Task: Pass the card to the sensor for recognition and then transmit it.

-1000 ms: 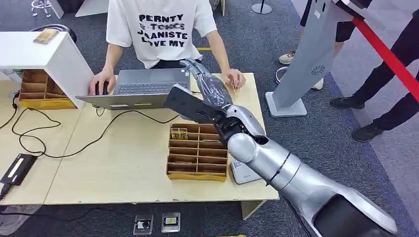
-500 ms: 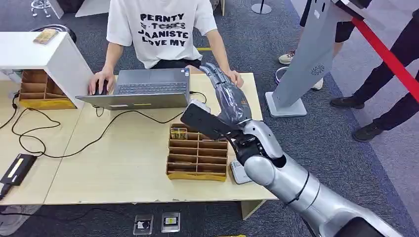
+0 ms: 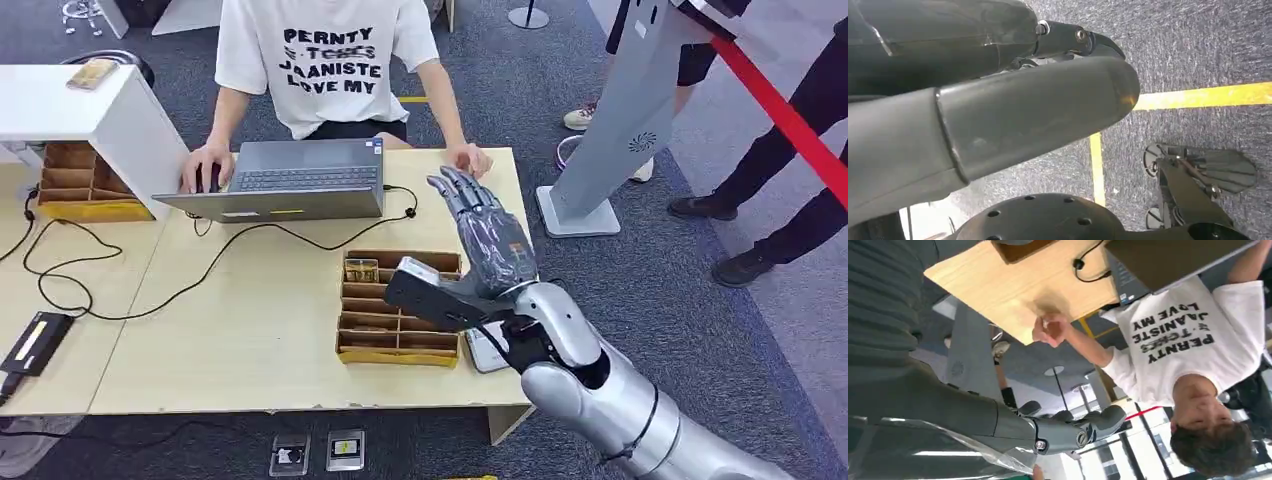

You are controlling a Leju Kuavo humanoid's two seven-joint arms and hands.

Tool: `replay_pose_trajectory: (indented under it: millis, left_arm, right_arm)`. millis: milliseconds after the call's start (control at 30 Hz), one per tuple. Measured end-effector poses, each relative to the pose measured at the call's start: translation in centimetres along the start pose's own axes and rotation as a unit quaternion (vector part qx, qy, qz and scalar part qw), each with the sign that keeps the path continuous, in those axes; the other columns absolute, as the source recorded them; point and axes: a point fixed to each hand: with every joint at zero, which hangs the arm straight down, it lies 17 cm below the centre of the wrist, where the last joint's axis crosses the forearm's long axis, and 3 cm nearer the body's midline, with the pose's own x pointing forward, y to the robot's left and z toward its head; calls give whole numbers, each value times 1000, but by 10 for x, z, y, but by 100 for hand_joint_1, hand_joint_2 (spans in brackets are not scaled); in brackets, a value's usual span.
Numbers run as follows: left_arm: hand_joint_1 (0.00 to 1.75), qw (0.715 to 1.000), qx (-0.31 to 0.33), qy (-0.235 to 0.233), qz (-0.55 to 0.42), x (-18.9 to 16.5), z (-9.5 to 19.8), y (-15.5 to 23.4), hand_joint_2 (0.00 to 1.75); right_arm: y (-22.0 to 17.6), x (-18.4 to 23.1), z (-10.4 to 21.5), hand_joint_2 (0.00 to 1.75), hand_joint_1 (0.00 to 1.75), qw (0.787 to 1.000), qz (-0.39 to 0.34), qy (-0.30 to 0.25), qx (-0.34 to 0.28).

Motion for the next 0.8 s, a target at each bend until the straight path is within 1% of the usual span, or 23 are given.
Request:
replay_pose_trajectory:
  millis: [333,800]
  left_arm:
    - [0,1000,1,-1,-3,0,0,0,0]
    - [0,1000,5,2,5,0,0,1,0]
  right_arm:
    - [17,-20,15,175,0,998,54,17,30]
    - [41,-27,23,175,0,994,75,19,71]
